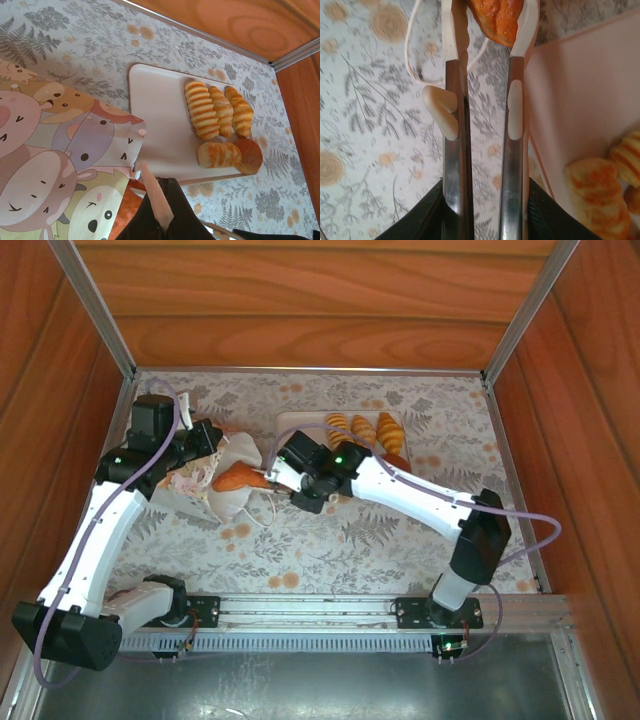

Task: Take the fake bread out of the paper bag

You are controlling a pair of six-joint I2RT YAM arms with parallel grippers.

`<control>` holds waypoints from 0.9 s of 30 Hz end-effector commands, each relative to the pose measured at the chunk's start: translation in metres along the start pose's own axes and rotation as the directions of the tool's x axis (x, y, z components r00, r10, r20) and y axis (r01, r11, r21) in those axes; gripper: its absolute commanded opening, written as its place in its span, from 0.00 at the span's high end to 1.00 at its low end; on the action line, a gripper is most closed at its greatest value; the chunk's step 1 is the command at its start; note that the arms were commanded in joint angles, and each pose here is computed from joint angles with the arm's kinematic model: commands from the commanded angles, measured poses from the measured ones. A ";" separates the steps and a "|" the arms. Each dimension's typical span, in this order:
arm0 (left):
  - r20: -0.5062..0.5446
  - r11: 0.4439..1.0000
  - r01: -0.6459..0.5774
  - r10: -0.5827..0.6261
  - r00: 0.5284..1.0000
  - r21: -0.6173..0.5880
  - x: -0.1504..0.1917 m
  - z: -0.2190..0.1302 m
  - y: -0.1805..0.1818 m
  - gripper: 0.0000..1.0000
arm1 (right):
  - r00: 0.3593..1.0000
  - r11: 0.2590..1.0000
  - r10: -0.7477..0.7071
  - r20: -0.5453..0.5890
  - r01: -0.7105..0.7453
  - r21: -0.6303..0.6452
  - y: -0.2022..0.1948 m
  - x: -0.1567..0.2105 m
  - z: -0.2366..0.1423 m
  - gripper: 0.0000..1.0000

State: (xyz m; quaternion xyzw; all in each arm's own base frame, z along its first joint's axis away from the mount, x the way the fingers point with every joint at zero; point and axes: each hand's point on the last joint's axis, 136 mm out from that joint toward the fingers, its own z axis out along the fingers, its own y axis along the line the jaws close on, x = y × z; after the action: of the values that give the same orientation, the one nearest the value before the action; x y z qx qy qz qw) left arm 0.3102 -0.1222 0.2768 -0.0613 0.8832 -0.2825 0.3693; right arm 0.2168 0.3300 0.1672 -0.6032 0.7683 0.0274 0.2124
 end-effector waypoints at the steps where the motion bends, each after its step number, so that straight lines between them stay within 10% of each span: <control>1: 0.010 0.999 -0.006 0.006 1.000 0.038 -0.009 0.000 -0.013 1.00 | 0.999 0.995 0.025 0.044 -0.029 0.096 -0.015 0.011 -0.029 0.63; 27: 0.033 1.000 -0.015 0.015 0.999 0.013 -0.009 -0.002 -0.009 1.00 | 0.961 0.962 0.221 -0.170 -0.186 0.199 -0.049 0.111 -0.031 0.61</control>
State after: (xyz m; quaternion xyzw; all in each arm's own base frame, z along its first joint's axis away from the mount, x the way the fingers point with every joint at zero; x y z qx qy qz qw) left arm 0.3130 -0.1210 0.2817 -0.0700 0.8801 -0.2761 0.3799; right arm 0.2299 0.2102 0.1718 -0.5024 0.8388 -0.0669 0.1987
